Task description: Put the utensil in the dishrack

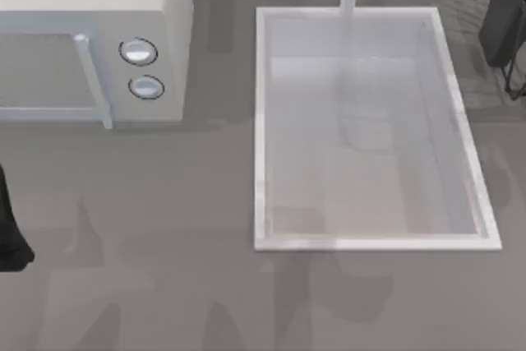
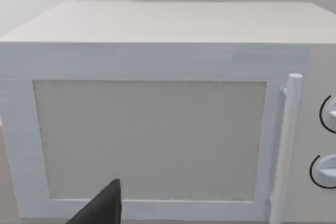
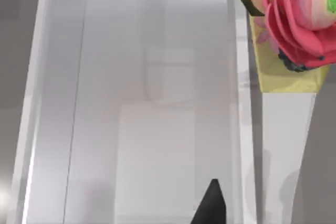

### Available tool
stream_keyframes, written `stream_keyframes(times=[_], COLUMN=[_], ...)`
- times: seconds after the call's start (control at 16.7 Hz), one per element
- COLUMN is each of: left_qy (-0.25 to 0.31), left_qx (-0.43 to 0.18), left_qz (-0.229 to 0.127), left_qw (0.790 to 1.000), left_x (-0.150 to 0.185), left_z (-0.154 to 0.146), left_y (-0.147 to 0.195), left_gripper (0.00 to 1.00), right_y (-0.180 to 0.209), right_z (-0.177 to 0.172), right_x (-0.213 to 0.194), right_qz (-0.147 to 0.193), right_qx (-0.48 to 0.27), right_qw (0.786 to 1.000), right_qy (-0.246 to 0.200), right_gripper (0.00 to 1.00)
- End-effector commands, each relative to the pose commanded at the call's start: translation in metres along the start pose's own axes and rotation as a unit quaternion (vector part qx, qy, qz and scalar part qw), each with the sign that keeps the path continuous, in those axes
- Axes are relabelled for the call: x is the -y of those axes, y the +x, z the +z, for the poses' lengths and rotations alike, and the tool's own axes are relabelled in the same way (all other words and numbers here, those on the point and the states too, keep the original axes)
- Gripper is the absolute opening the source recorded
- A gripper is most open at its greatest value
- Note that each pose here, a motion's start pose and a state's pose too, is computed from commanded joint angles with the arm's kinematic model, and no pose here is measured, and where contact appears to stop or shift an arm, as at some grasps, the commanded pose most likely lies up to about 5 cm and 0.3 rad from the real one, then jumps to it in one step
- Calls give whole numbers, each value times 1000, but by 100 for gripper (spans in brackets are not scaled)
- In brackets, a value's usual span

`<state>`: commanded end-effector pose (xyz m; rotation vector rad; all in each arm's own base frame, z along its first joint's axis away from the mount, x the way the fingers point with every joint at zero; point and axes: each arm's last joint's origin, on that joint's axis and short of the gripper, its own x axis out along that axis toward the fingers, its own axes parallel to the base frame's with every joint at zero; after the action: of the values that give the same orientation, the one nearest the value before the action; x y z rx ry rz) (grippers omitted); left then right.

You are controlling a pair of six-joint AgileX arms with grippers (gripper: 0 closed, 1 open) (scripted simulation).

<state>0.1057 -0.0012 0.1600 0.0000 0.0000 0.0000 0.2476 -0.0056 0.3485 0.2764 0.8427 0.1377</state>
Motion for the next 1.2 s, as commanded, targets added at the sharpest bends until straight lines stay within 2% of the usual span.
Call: stream_keyframes(times=[0.18,0.36,0.48,0.6,0.72,1.02,1.2], left_qy=[0,0,0,0,0,0,0], left_qx=[0,0,0,0,0,0,0], left_qz=[0,0,0,0,0,0,0], left_qw=[1000,1000,1000,1000,1000,1000,1000], left_x=[0,0,0,0,0,0,0], left_z=[0,0,0,0,0,0,0], left_y=[0,0,0,0,0,0,0], left_gripper=[100,100,100,100,100,100,100], right_y=[-31,-71,-95,-112,-119,-118,-102], right_z=[17,21,18,14,11,13,24], right_x=[37,61,70,73,74,74,85], right_qz=[0,-24,-46,-63,-71,-70,-72], right_qx=[164,300,360,395,408,407,407], right_qw=[986,952,927,909,901,901,901], right_qy=[-15,-62,-96,-120,-132,-130,-128], right_gripper=[0,0,0,0,0,0,0])
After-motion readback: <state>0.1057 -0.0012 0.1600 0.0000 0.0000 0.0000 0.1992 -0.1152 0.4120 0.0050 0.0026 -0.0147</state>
